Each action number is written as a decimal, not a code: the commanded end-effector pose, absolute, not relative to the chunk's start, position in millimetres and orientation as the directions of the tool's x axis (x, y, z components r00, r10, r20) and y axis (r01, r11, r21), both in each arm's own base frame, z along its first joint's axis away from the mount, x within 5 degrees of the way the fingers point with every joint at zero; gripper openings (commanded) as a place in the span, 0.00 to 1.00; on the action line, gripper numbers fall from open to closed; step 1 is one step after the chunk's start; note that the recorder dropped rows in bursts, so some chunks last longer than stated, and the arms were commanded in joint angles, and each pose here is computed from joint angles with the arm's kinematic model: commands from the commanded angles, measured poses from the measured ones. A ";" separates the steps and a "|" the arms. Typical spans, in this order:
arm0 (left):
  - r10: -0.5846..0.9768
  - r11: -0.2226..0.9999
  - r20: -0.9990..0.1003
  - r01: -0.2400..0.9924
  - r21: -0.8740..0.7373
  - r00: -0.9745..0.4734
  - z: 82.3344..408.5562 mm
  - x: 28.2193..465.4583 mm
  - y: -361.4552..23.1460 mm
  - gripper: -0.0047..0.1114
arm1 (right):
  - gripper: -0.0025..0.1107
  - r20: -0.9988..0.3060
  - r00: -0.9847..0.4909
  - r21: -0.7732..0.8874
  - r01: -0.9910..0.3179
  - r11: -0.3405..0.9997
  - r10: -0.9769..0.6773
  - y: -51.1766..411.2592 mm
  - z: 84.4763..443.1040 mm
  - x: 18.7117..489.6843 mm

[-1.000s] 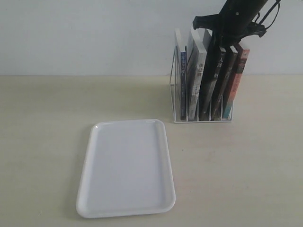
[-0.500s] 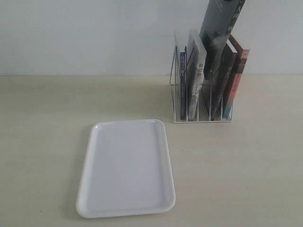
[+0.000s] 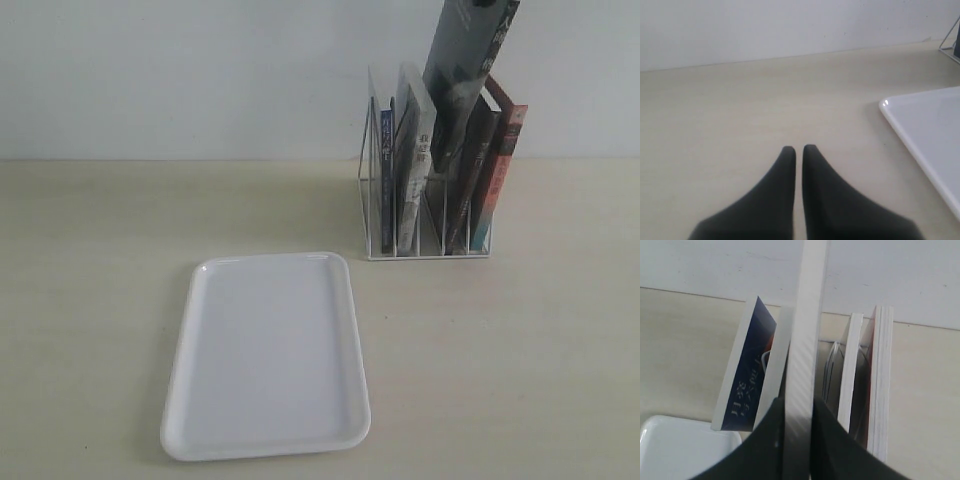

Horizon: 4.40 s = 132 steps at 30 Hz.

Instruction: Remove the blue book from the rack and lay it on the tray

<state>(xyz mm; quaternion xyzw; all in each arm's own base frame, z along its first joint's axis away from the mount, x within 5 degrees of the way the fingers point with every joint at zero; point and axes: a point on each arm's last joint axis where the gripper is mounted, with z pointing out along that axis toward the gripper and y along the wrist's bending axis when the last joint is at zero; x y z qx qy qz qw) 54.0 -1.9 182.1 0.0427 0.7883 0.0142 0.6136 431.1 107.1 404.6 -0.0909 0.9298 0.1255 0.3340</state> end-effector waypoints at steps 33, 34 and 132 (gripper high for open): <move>0.085 0.996 -0.971 0.047 0.077 -0.222 184.8 54.1 -1.9 0.08 | 0.37 -0.492 -0.862 0.173 -0.233 0.957 -0.121 117.7 304.5 482.2; 0.085 0.996 -0.971 0.047 0.077 -0.222 184.8 54.1 -1.9 0.08 | 0.38 -0.492 -0.862 0.173 -0.233 0.957 -0.121 117.7 304.5 482.2; 0.085 0.996 -0.971 0.047 0.077 -0.222 184.8 54.1 -1.9 0.08 | 0.02 -0.675 -0.726 0.183 -0.334 0.925 -0.129 175.6 419.3 400.8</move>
